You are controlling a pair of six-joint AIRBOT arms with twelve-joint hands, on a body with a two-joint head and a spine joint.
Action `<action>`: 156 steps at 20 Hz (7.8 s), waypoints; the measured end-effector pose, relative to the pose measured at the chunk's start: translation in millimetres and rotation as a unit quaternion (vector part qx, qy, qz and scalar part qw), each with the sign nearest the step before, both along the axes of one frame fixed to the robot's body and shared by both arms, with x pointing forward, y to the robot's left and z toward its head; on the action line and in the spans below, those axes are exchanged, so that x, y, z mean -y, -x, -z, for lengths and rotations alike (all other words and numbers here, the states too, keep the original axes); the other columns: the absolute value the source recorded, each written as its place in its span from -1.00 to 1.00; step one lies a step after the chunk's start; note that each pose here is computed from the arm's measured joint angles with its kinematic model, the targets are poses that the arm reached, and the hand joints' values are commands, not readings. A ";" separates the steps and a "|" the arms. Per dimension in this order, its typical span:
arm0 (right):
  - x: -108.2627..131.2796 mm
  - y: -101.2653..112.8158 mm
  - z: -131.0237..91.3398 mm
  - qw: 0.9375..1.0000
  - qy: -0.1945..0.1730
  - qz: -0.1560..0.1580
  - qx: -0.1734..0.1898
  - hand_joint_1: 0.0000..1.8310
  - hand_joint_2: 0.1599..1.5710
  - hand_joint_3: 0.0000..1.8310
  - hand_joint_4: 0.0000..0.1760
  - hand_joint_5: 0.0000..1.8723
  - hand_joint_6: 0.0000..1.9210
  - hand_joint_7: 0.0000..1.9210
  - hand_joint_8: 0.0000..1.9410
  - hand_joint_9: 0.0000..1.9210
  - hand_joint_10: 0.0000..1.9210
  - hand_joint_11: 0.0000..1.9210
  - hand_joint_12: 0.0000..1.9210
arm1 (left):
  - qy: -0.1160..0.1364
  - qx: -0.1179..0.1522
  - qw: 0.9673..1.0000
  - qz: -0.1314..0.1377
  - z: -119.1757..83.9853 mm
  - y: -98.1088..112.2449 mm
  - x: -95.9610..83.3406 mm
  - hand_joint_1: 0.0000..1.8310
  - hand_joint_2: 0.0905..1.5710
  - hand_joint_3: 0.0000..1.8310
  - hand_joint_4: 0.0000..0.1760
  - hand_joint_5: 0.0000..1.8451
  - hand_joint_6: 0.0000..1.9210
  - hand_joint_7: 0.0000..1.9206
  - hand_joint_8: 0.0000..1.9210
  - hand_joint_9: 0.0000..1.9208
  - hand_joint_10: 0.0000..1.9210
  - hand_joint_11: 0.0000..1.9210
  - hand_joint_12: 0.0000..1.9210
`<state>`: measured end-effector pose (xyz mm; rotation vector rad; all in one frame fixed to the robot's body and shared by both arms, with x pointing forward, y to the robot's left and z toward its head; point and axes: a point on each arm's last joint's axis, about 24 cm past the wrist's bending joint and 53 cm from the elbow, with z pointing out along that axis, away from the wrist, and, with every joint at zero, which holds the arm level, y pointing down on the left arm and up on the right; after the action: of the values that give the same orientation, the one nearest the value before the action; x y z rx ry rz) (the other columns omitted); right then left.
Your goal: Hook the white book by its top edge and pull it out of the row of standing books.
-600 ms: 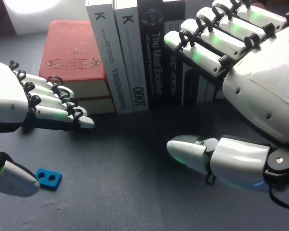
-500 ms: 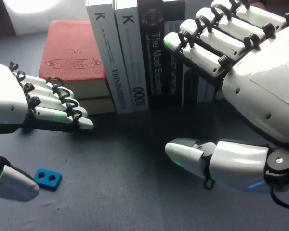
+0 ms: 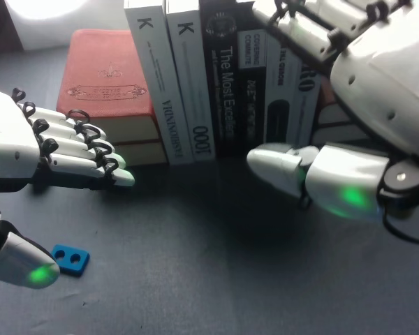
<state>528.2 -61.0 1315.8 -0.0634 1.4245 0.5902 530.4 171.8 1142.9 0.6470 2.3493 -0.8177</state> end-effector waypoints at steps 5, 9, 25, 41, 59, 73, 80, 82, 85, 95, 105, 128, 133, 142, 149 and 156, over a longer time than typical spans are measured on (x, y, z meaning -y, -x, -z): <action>-1.4 -9.2 -9.0 1.000 -0.005 -0.001 0.024 -1.00 0.36 -0.99 -1.00 -0.95 -0.98 -0.98 -0.99 -1.00 -1.00 -1.00 -1.00 | 0.000 0.000 1.000 0.000 -0.1 -0.2 0.0 -1.00 0.41 -0.97 -1.00 -1.00 -1.00 -1.00 -1.00 -1.00 -1.00 -1.00 -1.00; 2.8 -26.5 -13.1 0.999 -0.008 0.010 0.032 -1.00 0.35 -0.99 -1.00 -0.93 -0.98 -0.96 -0.99 -0.99 -1.00 -1.00 -1.00 | 0.000 0.001 1.000 -0.001 -0.3 -0.6 0.0 -1.00 0.41 -0.97 -1.00 -1.00 -1.00 -1.00 -1.00 -1.00 -1.00 -1.00 -1.00; 12.5 -88.3 -21.1 0.997 -0.012 0.045 0.054 -1.00 0.37 -0.99 -1.00 -0.96 -0.99 -0.98 -1.00 -1.00 -1.00 -1.00 -1.00 | 0.014 0.014 1.000 -0.002 -9.9 -6.4 7.9 -1.00 0.43 -0.98 -1.00 -1.00 -1.00 -1.00 -1.00 -1.00 -1.00 -1.00 -1.00; 9.8 -108.7 12.4 0.999 -0.008 0.049 0.007 -1.00 0.37 -1.00 -1.00 -0.97 -0.99 -0.98 -0.99 -1.00 -1.00 -1.00 -1.00 | 0.019 0.005 1.000 -0.001 -9.9 -1.3 16.0 -1.00 0.42 -0.99 -1.00 -1.00 -1.00 -1.00 -1.00 -1.00 -1.00 -1.00 -1.00; 16.8 -83.1 28.1 0.997 0.024 0.065 -0.023 -1.00 0.36 -1.00 -1.00 -0.98 -1.00 -1.00 -1.00 -1.00 -1.00 -1.00 -1.00 | 0.016 0.007 1.000 0.003 -10.4 -0.4 16.9 -1.00 0.42 -0.99 -1.00 -1.00 -1.00 -1.00 -1.00 -1.00 -1.00 -1.00 -1.00; 17.8 -24.8 39.9 0.996 0.058 0.049 -0.053 -1.00 0.36 -1.00 -1.00 -0.96 -0.99 -0.98 -0.99 -1.00 -1.00 -1.00 -1.00 | 0.015 0.008 1.000 0.003 -10.4 -0.4 16.8 -1.00 0.42 -1.00 -1.00 -1.00 -1.00 -1.00 -1.00 -1.00 -1.00 -1.00 -1.00; 16.0 -4.6 61.3 0.992 0.080 0.041 -0.085 -1.00 0.38 -0.99 -1.00 -0.98 -1.00 -1.00 -1.00 -1.00 -1.00 -1.00 -1.00 | 0.016 0.007 1.000 0.003 -10.4 -0.2 16.8 -1.00 0.42 -1.00 -1.00 -1.00 -1.00 -1.00 -1.00 -1.00 -1.00 -1.00 -1.00; 13.1 3.0 67.3 0.991 0.085 0.034 -0.093 -1.00 0.37 -1.00 -1.00 -0.98 -1.00 -1.00 -1.00 -1.00 -1.00 -1.00 -1.00 | 0.015 0.008 1.000 0.003 -10.2 -0.3 16.6 -1.00 0.42 -1.00 -1.00 -1.00 -1.00 -1.00 -1.00 -1.00 -1.00 -1.00 -1.00; 12.0 9.4 73.8 0.990 0.090 0.030 -0.104 -1.00 0.36 -1.00 -1.00 -0.96 -0.99 -0.99 -1.00 -1.00 -1.00 -1.00 -1.00 | 0.015 0.007 1.000 0.003 -10.3 -0.3 16.6 -1.00 0.42 -1.00 -1.00 -1.00 -1.00 -1.00 -1.00 -1.00 -1.00 -1.00 -1.00; 13.9 25.3 130.1 0.973 0.120 0.016 -0.194 -1.00 0.36 -1.00 -1.00 -0.97 -1.00 -0.99 -1.00 -1.00 -1.00 -1.00 -1.00 | 0.015 0.007 1.000 0.003 -10.2 -0.3 16.4 -1.00 0.42 -1.00 -1.00 -1.00 -1.00 -1.00 -1.00 -1.00 -1.00 -1.00 -1.00; 11.4 25.1 144.0 0.971 0.136 0.001 -0.196 -1.00 0.37 -1.00 -1.00 -0.99 -1.00 -1.00 -1.00 -1.00 -1.00 -1.00 -1.00 | 0.015 0.007 1.000 0.003 -10.3 -0.2 16.7 -1.00 0.42 -1.00 -1.00 -1.00 -1.00 -1.00 -1.00 -1.00 -1.00 -1.00 -1.00; -2.1 47.5 175.7 0.957 0.163 -0.049 -0.233 -1.00 0.37 -1.00 -1.00 -0.96 -0.99 -0.99 -0.99 -1.00 -1.00 -1.00 -1.00 | 0.015 0.007 1.000 0.003 -10.2 0.0 16.7 -1.00 0.42 -1.00 -1.00 -1.00 -1.00 -1.00 -1.00 -1.00 -1.00 -1.00 -1.00; -8.4 66.4 162.6 0.959 0.168 -0.057 -0.222 -1.00 0.38 -1.00 -1.00 -0.95 -0.99 -0.97 -0.99 -1.00 -1.00 -1.00 -1.00 | 0.015 0.007 1.000 0.003 -10.2 0.0 16.7 -1.00 0.44 -0.99 -1.00 -1.00 -1.00 -1.00 -1.00 -1.00 -1.00 -1.00 -1.00; -36.9 91.5 98.5 0.976 0.110 -0.092 -0.166 -1.00 0.36 -1.00 -1.00 -0.99 -1.00 -1.00 -1.00 -1.00 -1.00 -1.00 -1.00 | 0.015 0.007 1.000 0.004 -10.1 0.2 16.7 -1.00 0.43 -1.00 -1.00 -1.00 -1.00 -1.00 -1.00 -1.00 -1.00 -1.00 -1.00; -38.6 89.4 27.7 0.992 0.042 -0.077 -0.088 -1.00 0.36 -1.00 -1.00 -0.99 -1.00 -1.00 -1.00 -1.00 -1.00 -1.00 -1.00 | 0.015 0.007 1.000 0.004 -10.1 0.1 16.6 -1.00 0.44 -1.00 -1.00 -1.00 -1.00 -1.00 -1.00 -1.00 -1.00 -1.00 -1.00; -25.1 68.7 11.7 0.996 0.025 -0.044 -0.068 -1.00 0.37 -1.00 -1.00 -1.00 -1.00 -1.00 -1.00 -1.00 -1.00 -1.00 -1.00 | 0.015 0.006 1.000 0.004 -10.1 0.1 16.6 -1.00 0.42 -1.00 -1.00 -1.00 -1.00 -1.00 -1.00 -1.00 -1.00 -1.00 -1.00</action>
<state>459.4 -35.9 1304.1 -0.1276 1.5748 0.6414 530.3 155.2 1153.1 0.6464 2.3198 -0.8479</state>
